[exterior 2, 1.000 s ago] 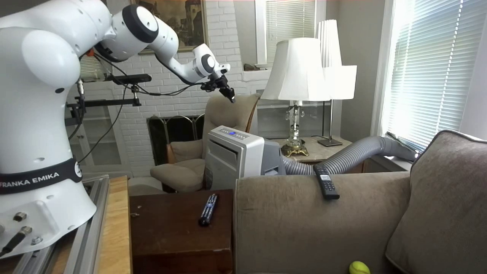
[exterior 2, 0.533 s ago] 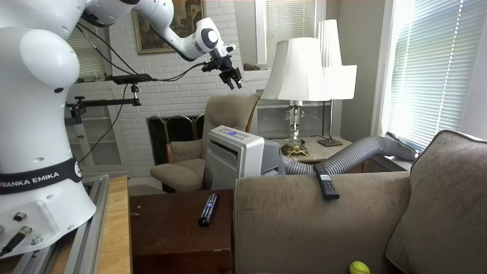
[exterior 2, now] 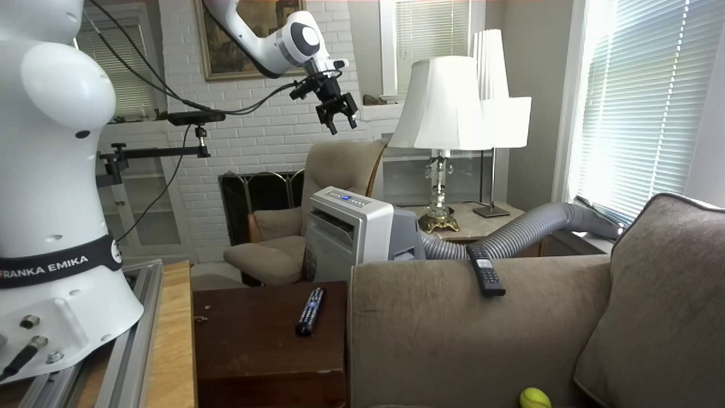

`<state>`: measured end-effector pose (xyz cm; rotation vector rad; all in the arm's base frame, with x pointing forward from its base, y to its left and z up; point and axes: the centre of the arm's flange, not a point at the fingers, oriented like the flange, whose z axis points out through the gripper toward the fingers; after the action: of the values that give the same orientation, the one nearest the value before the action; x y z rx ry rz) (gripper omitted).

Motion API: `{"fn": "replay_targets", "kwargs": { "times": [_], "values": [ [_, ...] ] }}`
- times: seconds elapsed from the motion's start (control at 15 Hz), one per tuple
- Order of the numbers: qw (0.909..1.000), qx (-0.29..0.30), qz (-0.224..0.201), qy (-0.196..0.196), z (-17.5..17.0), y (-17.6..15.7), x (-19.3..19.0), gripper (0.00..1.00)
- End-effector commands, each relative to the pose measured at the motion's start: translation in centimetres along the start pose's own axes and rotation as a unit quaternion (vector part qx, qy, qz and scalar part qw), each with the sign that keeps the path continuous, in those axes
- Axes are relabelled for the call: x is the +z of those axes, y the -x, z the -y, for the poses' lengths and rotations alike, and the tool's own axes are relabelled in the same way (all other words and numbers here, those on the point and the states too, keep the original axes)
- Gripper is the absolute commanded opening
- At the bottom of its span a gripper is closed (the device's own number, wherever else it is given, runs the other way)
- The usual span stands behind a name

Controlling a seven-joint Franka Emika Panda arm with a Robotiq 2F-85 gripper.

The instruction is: Remove the black remote from the table, put it on the armrest of the sofa, remove the bigger remote from the armrest and put it on the table

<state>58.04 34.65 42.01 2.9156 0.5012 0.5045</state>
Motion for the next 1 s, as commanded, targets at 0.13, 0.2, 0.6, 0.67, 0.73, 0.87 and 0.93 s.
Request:
{"fn": "replay_targets", "kwargs": {
  "times": [0.13, 0.2, 0.6, 0.67, 0.73, 0.87, 0.93],
  "values": [
    [0.9978, 0.050, 0.039, -0.018, -2.6, 10.6, -2.8, 1.00],
    [0.9961, 0.069, 0.047, -0.028, -2.8, 12.2, -2.1, 1.00],
    [0.9781, 0.185, 0.095, -0.005, -6.0, 21.2, -2.0, 1.00],
    [0.9749, 0.197, 0.103, -0.001, -6.8, 22.2, -2.1, 1.00],
    [0.9718, 0.211, 0.105, 0.000, -7.6, 23.1, -1.6, 1.00],
    [0.9771, 0.181, 0.111, 0.012, -6.3, 20.0, -0.4, 1.00],
    [0.9773, 0.181, 0.110, 0.013, -6.4, 20.0, -0.5, 1.00]
  ]
}}
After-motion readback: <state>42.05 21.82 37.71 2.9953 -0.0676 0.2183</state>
